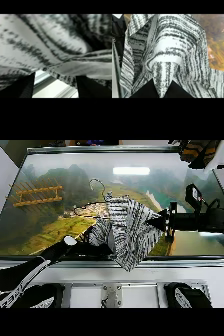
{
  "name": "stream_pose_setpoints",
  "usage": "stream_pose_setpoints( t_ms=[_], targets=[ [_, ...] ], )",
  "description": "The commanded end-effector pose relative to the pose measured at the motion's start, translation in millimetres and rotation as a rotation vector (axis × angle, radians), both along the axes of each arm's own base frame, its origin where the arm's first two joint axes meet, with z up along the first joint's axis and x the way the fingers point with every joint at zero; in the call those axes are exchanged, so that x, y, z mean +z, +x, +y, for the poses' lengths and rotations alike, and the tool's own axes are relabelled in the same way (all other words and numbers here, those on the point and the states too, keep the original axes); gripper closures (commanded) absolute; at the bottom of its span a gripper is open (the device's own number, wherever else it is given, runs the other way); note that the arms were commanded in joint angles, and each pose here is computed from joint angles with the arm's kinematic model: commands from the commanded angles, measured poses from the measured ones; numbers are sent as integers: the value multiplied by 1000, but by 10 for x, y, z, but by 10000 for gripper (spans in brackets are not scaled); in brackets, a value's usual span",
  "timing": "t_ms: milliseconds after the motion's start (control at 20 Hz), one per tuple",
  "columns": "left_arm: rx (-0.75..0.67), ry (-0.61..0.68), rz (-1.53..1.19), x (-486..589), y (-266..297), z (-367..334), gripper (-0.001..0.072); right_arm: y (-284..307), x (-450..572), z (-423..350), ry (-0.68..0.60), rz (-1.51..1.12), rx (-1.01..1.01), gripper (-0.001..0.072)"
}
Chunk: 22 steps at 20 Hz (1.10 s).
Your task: Fold the clothes and pants, and hang the long-sleeved shirts on hangers.
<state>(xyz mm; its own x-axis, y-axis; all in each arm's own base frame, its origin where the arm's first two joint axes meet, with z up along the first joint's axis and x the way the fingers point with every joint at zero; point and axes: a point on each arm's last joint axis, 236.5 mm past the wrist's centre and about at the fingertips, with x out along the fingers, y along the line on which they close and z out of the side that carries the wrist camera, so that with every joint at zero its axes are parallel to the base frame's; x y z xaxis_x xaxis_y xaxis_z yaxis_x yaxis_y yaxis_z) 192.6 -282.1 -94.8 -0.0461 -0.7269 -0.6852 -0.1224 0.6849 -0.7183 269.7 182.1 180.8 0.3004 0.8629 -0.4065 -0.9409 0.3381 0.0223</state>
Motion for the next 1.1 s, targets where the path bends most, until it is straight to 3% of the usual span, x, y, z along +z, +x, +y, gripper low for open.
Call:
stream_pose_setpoints(
  t_ms=[0, 50, 150, 200, 500, 750, 1050],
  targets=[
    [-27, -20, -24, 43, 78, -219, 194, 1, 7, -2, 0, -1, -1, 704],
    [-40, -18, -29, 40, 98, -259, 233, 1, 6, -2, 0, -1, -1, 703],
    [-46, -22, -32, 49, 144, -306, 590, 1, 6, -2, 0, -1, -1, 703],
    [-41, -26, -41, 70, 178, -294, 695, 1, 8, -2, 0, -2, -1, 704],
    [-15, 94, -134, 347, 495, 601, 696, 107, 79, -39, 82, 165, -153, 702],
    [195, 136, -227, 802, 834, 1485, 696, 166, 238, 44, 144, 194, -241, 704],
    [256, 258, -397, 1330, 1283, 2136, 696, 384, 450, 557, 269, 174, -323, 704]
  ],
)
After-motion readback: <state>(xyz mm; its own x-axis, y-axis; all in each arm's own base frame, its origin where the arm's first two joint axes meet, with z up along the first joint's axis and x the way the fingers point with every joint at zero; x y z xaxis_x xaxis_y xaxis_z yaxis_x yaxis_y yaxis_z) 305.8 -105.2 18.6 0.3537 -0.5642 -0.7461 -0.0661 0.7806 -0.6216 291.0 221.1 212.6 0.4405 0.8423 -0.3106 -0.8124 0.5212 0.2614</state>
